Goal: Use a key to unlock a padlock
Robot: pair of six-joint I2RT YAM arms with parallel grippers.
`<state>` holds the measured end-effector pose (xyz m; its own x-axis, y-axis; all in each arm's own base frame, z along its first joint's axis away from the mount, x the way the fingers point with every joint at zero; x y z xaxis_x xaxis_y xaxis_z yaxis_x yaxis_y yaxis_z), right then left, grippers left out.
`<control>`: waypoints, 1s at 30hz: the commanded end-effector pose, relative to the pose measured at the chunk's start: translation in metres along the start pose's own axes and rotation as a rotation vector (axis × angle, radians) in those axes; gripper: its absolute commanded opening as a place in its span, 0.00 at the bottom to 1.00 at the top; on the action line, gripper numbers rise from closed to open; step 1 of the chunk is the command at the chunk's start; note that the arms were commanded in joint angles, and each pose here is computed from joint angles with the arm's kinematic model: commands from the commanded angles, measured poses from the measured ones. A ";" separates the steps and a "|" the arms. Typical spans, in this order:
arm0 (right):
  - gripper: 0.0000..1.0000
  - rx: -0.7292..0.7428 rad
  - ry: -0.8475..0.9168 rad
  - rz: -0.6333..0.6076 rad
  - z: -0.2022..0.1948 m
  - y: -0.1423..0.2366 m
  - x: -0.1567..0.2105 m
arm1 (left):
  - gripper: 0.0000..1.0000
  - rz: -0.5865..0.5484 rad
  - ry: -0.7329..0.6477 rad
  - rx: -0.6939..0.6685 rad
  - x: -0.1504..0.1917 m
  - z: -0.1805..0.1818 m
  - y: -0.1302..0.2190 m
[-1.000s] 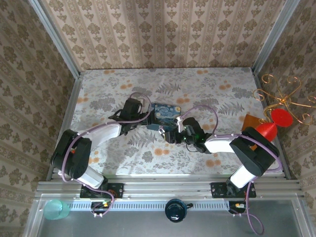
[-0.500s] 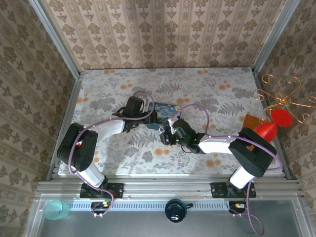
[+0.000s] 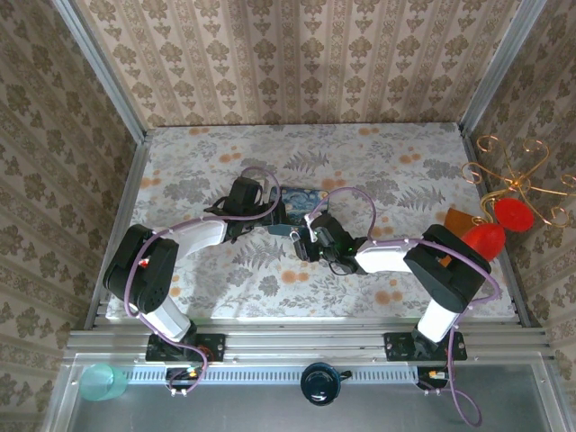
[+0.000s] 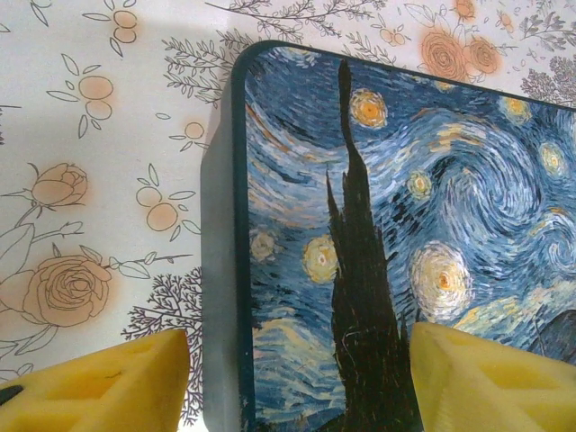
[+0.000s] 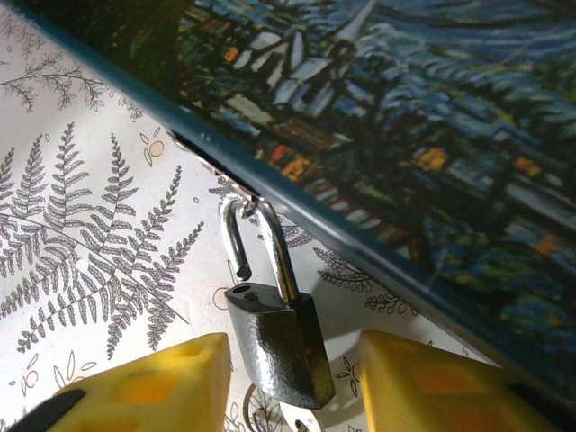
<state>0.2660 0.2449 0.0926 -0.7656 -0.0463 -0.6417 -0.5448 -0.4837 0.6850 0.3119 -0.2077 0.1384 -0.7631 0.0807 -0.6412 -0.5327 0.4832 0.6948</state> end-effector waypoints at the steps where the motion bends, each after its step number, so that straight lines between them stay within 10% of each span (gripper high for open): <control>1: 0.38 0.005 -0.012 0.013 -0.001 -0.003 0.000 | 0.63 0.127 0.027 -0.153 0.033 0.025 -0.005; 16: 0.38 -0.027 -0.019 0.037 0.003 -0.014 -0.002 | 0.62 0.150 0.041 -0.150 0.039 0.023 -0.012; 30: 0.04 0.071 -0.130 -0.100 -0.006 0.006 -0.006 | 0.59 0.075 0.080 -0.213 0.049 0.017 -0.003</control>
<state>0.2681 0.2465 0.0882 -0.7812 0.0107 -0.6242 -0.5517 -0.4796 0.6823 0.3054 -0.2088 0.1366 -0.7455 0.0038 -0.6665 -0.5969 0.4412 0.6701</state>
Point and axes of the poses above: each hand's point on the last joint's axis, 136 mm out from that joint toward the fingers, its own y axis back along the fingers, its own z axis along the line the jaws close on, x = y × z, the point moved 8 cm from there along y, back along the fingers, and after that the axes turned 8 degrees about -y, right-handed, at the moved point
